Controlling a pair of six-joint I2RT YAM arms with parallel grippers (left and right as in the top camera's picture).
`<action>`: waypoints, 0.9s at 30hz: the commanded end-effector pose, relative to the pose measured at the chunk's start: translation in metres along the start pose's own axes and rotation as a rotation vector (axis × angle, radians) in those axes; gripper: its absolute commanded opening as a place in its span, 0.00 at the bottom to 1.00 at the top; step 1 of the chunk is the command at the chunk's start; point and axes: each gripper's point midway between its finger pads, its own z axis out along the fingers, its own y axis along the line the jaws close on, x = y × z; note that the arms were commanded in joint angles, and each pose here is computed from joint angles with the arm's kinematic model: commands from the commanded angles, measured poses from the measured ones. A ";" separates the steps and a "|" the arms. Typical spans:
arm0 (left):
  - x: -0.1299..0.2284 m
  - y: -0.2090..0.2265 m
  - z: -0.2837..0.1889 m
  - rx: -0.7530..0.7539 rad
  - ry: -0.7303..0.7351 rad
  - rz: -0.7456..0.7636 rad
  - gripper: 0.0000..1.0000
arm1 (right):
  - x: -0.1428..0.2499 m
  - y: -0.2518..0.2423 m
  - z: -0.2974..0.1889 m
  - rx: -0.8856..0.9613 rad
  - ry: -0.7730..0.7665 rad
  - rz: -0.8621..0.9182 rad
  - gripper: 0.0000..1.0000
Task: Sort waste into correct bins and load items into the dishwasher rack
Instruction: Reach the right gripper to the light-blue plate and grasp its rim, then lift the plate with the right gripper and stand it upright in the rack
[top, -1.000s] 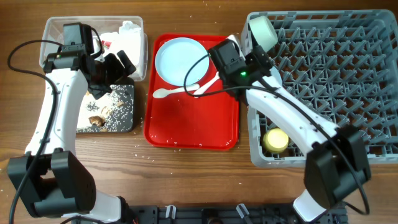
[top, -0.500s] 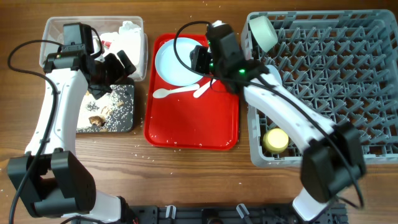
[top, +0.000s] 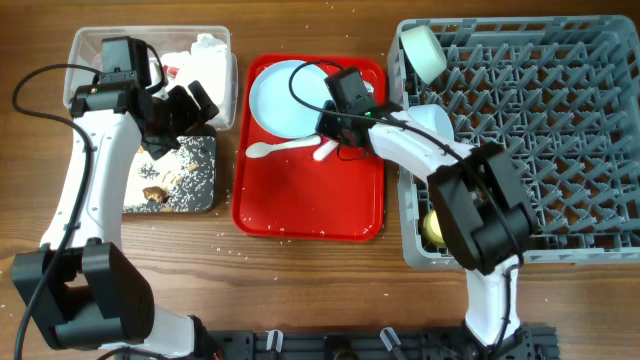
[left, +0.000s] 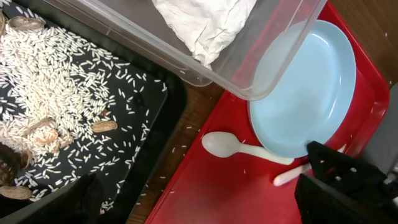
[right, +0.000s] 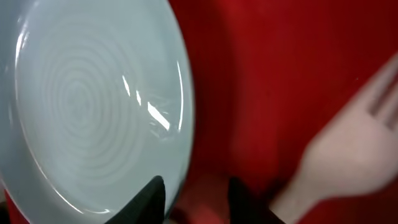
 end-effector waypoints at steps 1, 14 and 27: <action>-0.005 -0.005 -0.006 0.015 -0.019 0.007 1.00 | 0.004 -0.001 0.008 -0.002 0.023 0.019 0.20; -0.005 -0.005 -0.006 0.015 -0.019 0.007 1.00 | -0.100 0.037 -0.158 -0.020 -0.397 -0.370 0.04; -0.005 -0.005 -0.006 0.015 -0.018 0.007 1.00 | -0.183 -0.134 -0.365 1.150 -0.710 -0.528 0.04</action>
